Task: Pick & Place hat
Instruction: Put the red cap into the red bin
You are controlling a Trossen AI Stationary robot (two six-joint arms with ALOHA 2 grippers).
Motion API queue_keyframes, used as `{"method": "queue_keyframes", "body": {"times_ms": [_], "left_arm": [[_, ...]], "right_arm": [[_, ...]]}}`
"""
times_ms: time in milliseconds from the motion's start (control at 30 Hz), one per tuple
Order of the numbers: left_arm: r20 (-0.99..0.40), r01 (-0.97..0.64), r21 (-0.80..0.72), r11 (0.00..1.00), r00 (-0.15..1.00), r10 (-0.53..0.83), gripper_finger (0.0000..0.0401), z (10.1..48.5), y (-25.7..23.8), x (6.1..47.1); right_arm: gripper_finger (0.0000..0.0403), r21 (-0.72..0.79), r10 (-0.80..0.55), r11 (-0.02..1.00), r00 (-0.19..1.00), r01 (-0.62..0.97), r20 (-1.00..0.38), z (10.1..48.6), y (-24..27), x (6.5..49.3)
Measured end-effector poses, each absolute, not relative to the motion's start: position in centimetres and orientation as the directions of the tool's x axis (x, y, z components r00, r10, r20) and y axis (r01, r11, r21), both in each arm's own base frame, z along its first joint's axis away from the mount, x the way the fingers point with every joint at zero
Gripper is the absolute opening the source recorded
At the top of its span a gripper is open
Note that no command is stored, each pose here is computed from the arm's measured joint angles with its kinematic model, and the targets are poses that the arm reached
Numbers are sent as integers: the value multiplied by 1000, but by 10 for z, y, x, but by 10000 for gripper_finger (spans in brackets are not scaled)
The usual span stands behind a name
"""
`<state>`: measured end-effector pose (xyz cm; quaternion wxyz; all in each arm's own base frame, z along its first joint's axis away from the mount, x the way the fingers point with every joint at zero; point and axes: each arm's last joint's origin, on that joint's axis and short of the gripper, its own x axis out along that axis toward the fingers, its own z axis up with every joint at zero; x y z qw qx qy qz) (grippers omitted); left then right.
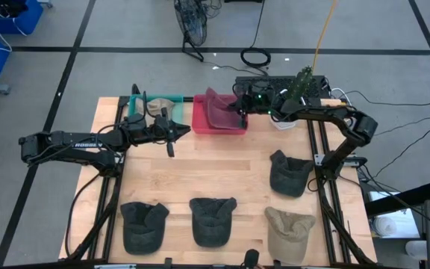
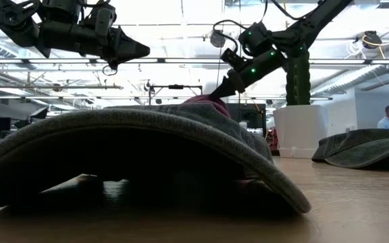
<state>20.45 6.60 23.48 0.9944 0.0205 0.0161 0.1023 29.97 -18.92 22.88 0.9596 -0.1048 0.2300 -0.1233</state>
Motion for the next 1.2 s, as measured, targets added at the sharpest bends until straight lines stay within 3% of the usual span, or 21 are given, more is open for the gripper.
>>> {"method": "queue_keyframes", "body": {"times_ms": [533, 967, 1200], "left_arm": [[25, -207, 91, 974, 978, 206, 42, 240, 66, 204], [-14, -205, 84, 975, 978, 206, 42, 236, 66, 204], [-45, -203, 58, 978, 978, 205, 42, 233, 66, 204]], "right_arm": [[8, -256, -300, 945, 856, 205, -421, 183, -217, 311], [66, -294, -347, 924, 860, 245, -374, 173, -220, 319], [127, -369, -384, 888, 884, 274, -268, 204, -203, 325]]}}
